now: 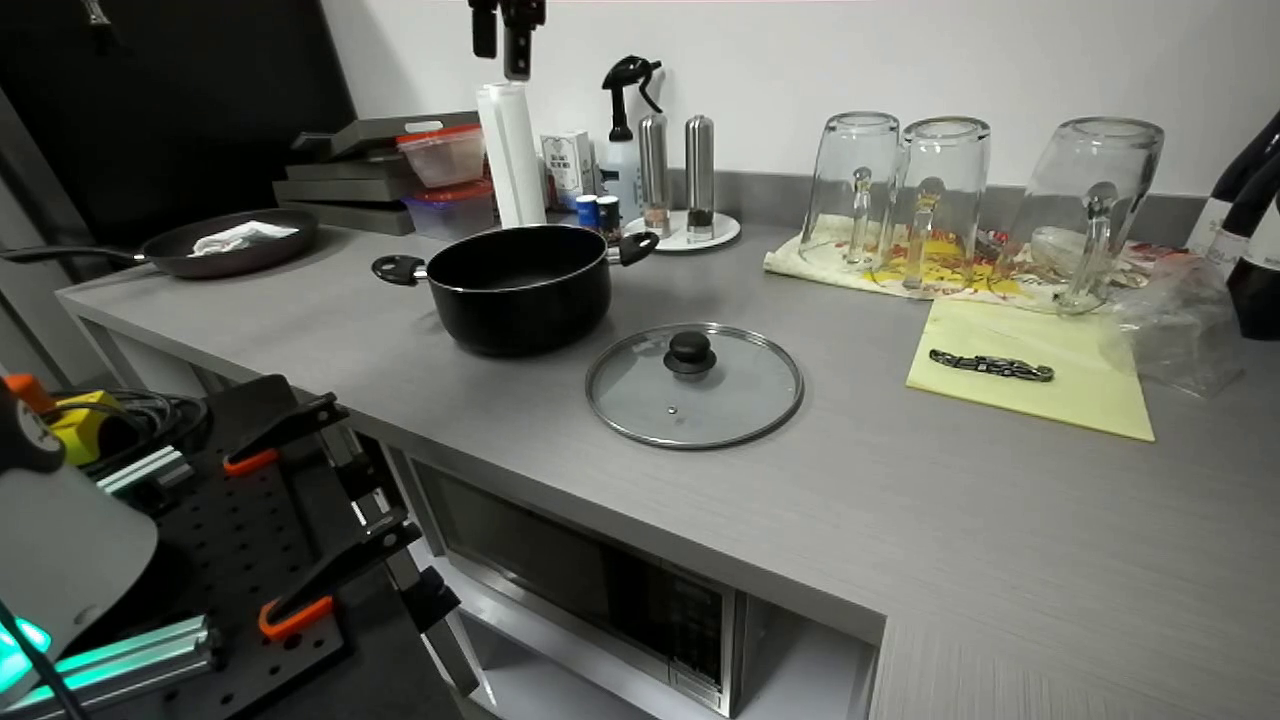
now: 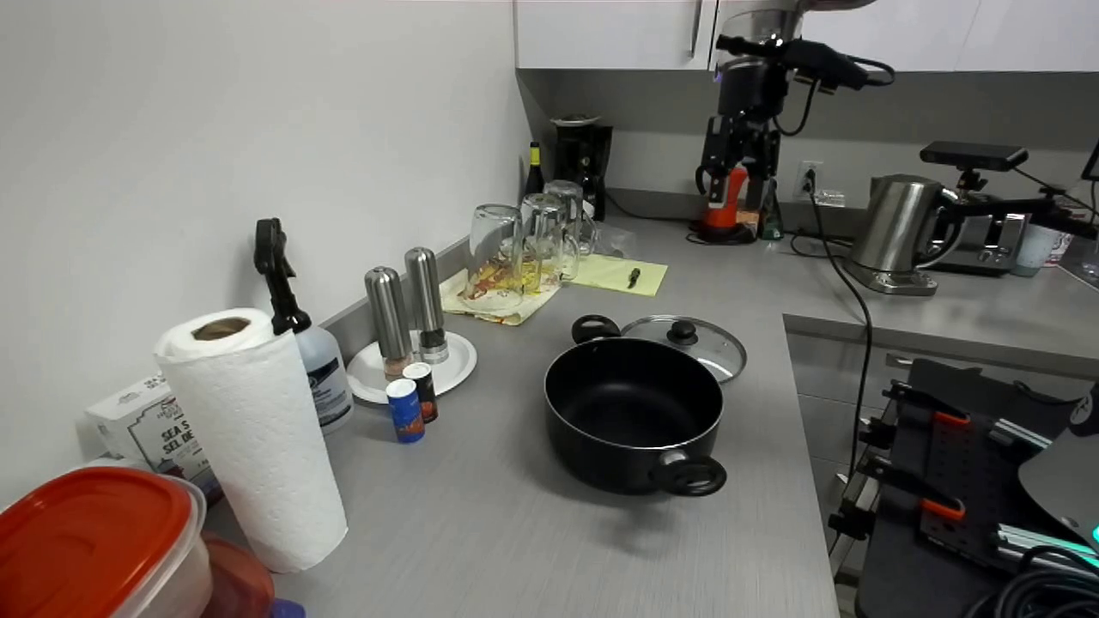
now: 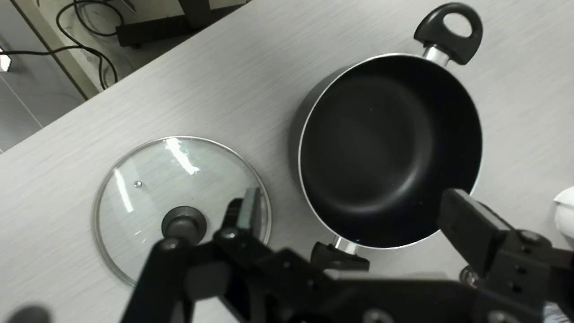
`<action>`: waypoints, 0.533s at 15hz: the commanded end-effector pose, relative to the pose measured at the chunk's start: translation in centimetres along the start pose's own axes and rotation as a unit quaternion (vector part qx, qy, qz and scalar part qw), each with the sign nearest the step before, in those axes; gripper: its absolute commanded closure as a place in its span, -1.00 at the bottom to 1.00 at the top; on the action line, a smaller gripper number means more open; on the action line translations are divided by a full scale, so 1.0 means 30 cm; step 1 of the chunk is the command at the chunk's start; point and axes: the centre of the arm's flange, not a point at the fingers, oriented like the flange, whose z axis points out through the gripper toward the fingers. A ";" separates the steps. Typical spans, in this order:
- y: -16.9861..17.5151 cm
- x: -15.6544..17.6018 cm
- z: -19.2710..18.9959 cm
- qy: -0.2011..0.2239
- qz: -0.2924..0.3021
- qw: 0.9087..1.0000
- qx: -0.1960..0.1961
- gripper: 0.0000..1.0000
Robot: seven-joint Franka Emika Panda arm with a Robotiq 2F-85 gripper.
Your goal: Put the lid on the black pot.
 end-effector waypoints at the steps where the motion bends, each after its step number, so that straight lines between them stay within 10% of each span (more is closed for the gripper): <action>1: 0.061 0.130 0.083 0.013 0.050 0.998 -0.022 -1.00; 8: 0.231 0.289 0.275 0.037 0.150 0.986 -0.059 -1.00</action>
